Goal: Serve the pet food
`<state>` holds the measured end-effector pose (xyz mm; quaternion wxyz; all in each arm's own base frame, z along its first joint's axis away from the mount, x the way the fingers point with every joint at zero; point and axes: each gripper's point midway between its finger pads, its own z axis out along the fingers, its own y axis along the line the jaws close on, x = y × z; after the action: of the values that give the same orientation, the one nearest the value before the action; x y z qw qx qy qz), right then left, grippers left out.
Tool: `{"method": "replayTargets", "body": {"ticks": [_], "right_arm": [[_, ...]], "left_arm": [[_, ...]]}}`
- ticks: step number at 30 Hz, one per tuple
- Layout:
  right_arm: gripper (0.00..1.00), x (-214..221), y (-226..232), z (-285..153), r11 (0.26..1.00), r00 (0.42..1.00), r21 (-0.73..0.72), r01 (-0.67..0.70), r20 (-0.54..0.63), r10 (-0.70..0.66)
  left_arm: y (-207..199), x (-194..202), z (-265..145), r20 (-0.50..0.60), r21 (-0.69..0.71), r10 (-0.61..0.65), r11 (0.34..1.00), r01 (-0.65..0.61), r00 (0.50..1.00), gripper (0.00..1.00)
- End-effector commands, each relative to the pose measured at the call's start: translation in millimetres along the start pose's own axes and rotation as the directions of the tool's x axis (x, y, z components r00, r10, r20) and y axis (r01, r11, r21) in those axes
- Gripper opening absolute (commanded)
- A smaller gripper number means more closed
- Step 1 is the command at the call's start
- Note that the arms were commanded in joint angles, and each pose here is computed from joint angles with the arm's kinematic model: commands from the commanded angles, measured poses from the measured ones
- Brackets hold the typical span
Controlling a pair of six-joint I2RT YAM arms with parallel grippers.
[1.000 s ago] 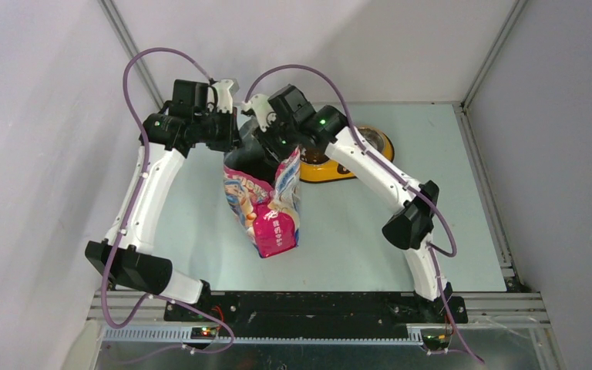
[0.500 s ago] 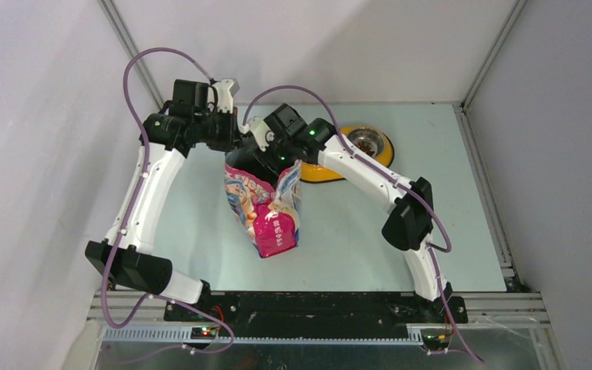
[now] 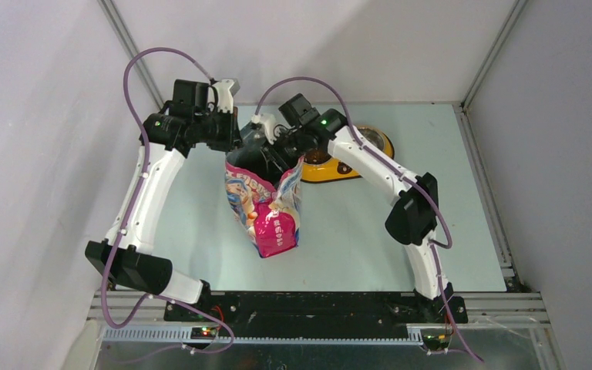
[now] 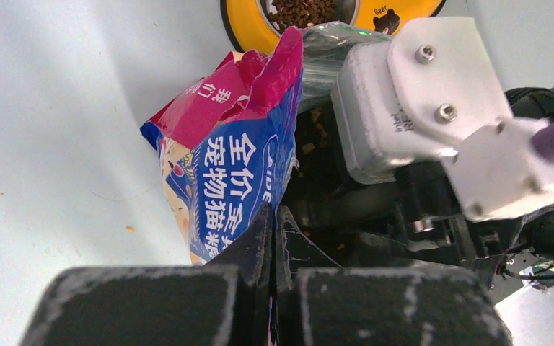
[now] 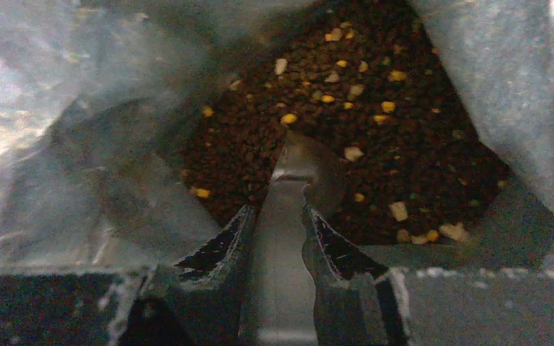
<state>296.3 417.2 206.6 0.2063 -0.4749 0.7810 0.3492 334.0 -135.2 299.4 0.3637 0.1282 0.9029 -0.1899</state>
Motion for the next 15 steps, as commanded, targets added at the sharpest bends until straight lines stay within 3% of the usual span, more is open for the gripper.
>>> {"method": "replayTargets", "body": {"ticks": [1,9,15], "right_arm": [[0.0,-15,47,-37,0.976,0.997,-0.212,-0.053,0.05,0.065],[0.0,-40,50,-71,0.975,0.986,-0.216,-0.044,0.146,0.077],[0.0,-50,44,-91,0.958,0.967,-0.25,-0.138,0.176,0.185]], "left_arm": [[-8,-26,-14,0.098,0.016,0.043,0.999,-0.045,0.994,0.0],[-3,-20,-16,0.09,-0.007,0.071,0.997,-0.07,0.993,0.0],[-1,-16,-17,0.071,-0.013,0.092,0.996,-0.092,0.993,0.0]]}}
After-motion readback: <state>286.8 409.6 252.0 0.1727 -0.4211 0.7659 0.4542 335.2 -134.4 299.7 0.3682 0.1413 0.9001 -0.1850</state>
